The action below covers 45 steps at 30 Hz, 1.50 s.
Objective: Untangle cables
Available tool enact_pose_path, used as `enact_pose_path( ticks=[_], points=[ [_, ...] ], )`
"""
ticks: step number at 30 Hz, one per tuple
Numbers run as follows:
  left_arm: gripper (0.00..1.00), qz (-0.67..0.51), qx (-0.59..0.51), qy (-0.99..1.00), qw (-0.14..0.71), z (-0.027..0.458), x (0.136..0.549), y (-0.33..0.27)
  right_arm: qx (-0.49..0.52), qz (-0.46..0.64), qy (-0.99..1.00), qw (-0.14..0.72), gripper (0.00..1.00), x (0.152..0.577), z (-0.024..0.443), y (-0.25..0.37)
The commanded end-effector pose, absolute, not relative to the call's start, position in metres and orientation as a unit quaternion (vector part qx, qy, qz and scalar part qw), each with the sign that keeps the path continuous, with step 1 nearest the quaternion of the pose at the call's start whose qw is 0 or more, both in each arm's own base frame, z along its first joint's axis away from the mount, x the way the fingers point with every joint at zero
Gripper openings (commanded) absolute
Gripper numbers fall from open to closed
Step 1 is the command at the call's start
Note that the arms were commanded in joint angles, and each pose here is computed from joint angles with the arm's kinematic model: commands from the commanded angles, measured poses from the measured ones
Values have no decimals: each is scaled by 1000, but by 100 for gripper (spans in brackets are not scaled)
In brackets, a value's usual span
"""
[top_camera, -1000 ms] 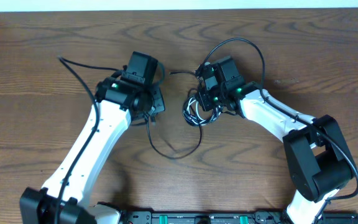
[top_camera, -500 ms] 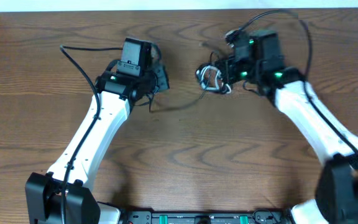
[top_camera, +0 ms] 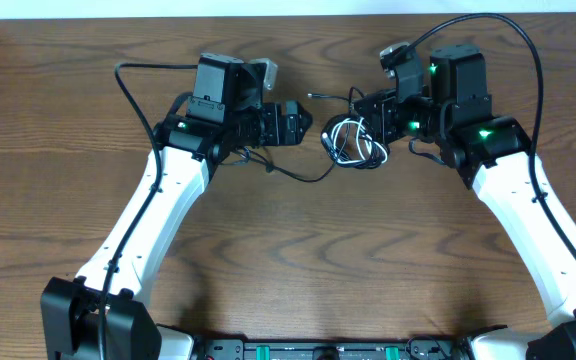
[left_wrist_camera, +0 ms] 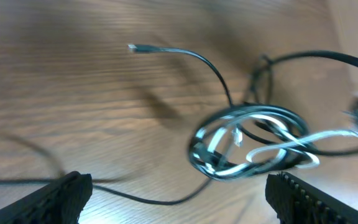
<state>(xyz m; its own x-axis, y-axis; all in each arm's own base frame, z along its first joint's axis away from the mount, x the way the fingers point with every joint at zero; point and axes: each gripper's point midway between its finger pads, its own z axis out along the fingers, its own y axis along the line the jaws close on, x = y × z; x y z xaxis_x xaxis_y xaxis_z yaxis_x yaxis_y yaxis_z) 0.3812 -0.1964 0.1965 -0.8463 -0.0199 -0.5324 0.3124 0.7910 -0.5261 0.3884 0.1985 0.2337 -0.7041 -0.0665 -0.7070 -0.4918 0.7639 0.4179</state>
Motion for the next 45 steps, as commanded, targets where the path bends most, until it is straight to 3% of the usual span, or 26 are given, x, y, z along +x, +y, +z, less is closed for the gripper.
enact_pose_path(
  ticks=[1, 15, 23, 34, 38, 41, 45],
  points=[
    [95, -359, 178, 878, 263, 204, 366, -216, -172, 330, 859, 352, 1, 384, 248, 206],
    [95, -386, 215, 864, 241, 167, 379, -232, -218, 448, 805, 322, 1, 361, 273, 213],
    [95, -445, 243, 829, 237, 172, 376, -252, -217, 489, 784, 316, 1, 358, 284, 200],
    [82, -456, 263, 823, 216, 147, 372, -278, -219, 492, 782, 314, 1, 357, 285, 200],
    [70, -457, 260, 823, 215, 148, 373, -279, -218, 492, 782, 314, 1, 357, 285, 200],
    [43, -459, 259, 822, 215, 148, 372, -281, -219, 492, 782, 314, 1, 357, 285, 200],
    [20, -459, 259, 822, 214, 148, 372, -281, -218, 492, 782, 314, 1, 357, 285, 200]
  ],
)
